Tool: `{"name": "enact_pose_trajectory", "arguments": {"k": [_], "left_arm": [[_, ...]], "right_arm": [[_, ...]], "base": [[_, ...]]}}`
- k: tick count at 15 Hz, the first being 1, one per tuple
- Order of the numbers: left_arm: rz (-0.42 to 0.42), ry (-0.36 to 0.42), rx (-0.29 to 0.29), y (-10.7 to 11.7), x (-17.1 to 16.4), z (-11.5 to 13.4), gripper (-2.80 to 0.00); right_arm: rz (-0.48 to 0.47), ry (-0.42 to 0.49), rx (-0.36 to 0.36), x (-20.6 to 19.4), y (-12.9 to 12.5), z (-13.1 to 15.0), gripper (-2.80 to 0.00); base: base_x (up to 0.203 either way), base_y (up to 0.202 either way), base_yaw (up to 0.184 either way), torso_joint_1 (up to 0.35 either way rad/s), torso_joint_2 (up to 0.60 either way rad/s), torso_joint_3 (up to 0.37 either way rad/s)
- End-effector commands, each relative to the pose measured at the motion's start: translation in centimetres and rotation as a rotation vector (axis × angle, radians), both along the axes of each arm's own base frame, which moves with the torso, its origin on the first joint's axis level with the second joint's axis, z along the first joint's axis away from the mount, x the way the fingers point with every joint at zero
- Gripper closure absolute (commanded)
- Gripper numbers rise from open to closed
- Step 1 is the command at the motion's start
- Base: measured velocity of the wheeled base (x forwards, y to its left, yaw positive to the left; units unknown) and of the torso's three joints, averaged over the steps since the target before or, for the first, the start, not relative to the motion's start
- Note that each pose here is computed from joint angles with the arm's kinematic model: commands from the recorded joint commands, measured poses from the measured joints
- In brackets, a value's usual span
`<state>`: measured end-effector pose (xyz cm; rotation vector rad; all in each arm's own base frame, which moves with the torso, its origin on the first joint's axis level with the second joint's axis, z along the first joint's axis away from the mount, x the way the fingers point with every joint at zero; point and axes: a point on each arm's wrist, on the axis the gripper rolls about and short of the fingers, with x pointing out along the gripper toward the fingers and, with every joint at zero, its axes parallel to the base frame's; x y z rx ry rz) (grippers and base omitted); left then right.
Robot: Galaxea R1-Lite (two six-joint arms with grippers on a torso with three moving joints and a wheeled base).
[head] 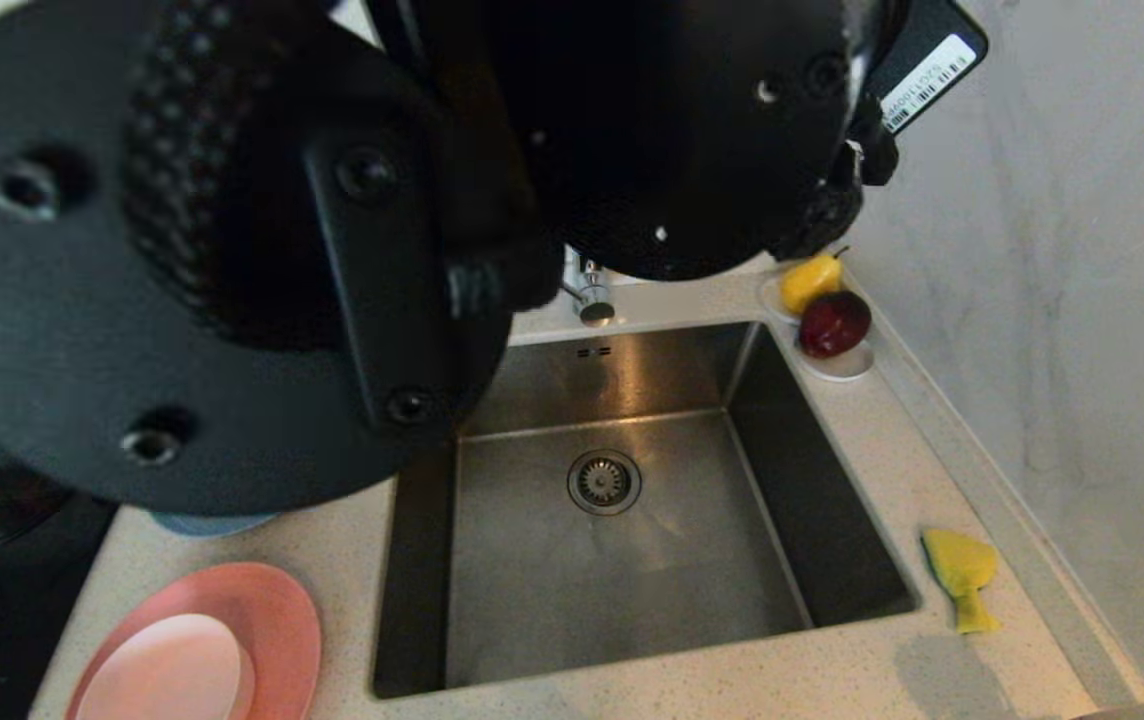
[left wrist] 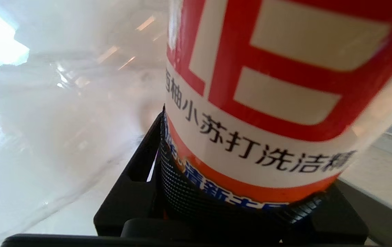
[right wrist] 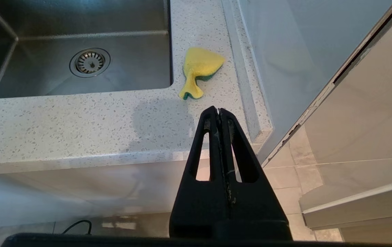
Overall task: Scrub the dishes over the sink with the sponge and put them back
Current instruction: Squeeze it onto the sponge
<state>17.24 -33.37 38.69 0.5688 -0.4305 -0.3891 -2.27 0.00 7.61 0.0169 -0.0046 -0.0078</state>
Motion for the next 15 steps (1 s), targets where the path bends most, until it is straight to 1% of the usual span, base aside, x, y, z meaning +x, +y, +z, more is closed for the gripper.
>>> {"name": "enact_pose_trajectory", "arguments": {"k": [1,4,10,12,15], "left_arm": [[-0.014,0.014,0.048,-2.6,0.0,-2.2,0.0],[0.004,0.041,0.082,-4.1,-0.2,-4.0,0.0],[0.017,0.076,0.154,-6.2,0.4,-7.0,0.0],[0.019,0.088,0.192,-6.9,0.6,-8.2,0.0],[0.023,0.105,0.285,-7.2,0.8,-10.5,0.0]], "right_arm": [[0.0,0.0,0.0,0.0,0.0,0.0,0.0],[0.0,0.0,0.0,0.0,0.0,0.0,0.0],[0.0,0.0,0.0,0.0,0.0,0.0,0.0],[0.0,0.0,0.0,0.0,0.0,0.0,0.0],[0.0,0.0,0.0,0.0,0.0,0.0,0.0]], "base": [[0.0,0.0,0.0,0.0,0.0,0.0],[0.0,0.0,0.0,0.0,0.0,0.0],[0.0,0.0,0.0,0.0,0.0,0.0],[0.0,0.0,0.0,0.0,0.0,0.0],[0.0,0.0,0.0,0.0,0.0,0.0]]}}
